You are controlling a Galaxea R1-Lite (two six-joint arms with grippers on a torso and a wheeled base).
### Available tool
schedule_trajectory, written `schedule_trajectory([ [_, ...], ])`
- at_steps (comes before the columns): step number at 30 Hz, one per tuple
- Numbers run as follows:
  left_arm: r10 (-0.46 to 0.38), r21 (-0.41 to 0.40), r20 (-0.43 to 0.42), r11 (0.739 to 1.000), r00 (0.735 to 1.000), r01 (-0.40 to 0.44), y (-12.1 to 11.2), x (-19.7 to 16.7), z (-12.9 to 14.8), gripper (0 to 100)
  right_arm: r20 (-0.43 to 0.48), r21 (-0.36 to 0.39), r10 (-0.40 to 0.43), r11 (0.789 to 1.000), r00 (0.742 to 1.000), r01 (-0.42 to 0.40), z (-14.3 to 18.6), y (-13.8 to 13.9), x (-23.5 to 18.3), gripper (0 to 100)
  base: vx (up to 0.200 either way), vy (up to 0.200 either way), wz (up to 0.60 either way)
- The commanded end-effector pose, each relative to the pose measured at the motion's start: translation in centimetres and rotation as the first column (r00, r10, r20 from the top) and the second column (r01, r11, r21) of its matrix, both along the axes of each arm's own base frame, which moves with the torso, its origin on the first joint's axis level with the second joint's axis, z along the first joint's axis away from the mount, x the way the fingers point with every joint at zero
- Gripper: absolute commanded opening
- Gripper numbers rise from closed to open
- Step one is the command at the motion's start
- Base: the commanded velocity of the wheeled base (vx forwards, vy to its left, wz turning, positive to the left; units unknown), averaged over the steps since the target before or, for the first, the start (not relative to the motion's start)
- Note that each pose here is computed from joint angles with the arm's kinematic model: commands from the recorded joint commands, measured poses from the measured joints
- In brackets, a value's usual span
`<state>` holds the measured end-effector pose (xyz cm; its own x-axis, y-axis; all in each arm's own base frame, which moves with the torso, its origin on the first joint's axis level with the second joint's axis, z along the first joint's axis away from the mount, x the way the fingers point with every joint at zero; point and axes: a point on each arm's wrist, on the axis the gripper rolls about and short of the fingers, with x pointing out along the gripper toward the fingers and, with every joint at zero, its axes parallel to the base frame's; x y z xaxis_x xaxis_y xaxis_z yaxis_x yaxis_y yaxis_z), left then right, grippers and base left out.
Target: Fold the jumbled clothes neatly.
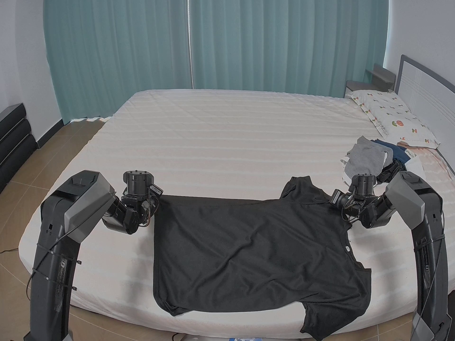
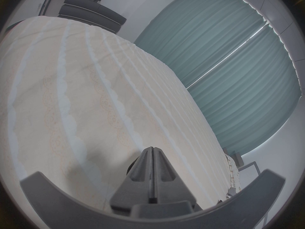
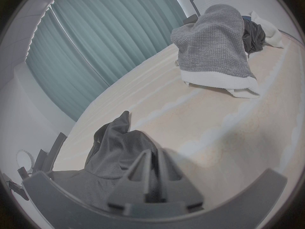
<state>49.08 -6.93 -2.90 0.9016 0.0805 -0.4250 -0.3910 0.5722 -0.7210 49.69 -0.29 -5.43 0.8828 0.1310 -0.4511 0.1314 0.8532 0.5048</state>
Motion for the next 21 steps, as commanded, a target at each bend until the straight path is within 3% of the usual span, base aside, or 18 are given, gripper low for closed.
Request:
schedule_trajectory([
  [1,-0.001,0.001,0.002,1.000,1.000,0.001,0.0,0.0,0.1,0,0.011,0.004,-0.026,1.000,1.000,0.026,0.7,-1.1,-0.1,0,0.000,0.000,0.00],
  [14,0.001,-0.003,0.032,1.000,0.999,-0.001,0.0,0.3,0.6,0,0.044,0.065,-0.098,0.993,0.994,0.095,0.7,-3.0,-0.5,0,0.000,0.000,0.00],
  [21,0.025,-0.019,0.110,1.000,0.994,-0.023,1.0,0.9,1.3,0,0.165,0.065,-0.114,0.992,0.980,0.104,1.4,-2.9,-0.2,0,0.000,0.000,0.00],
])
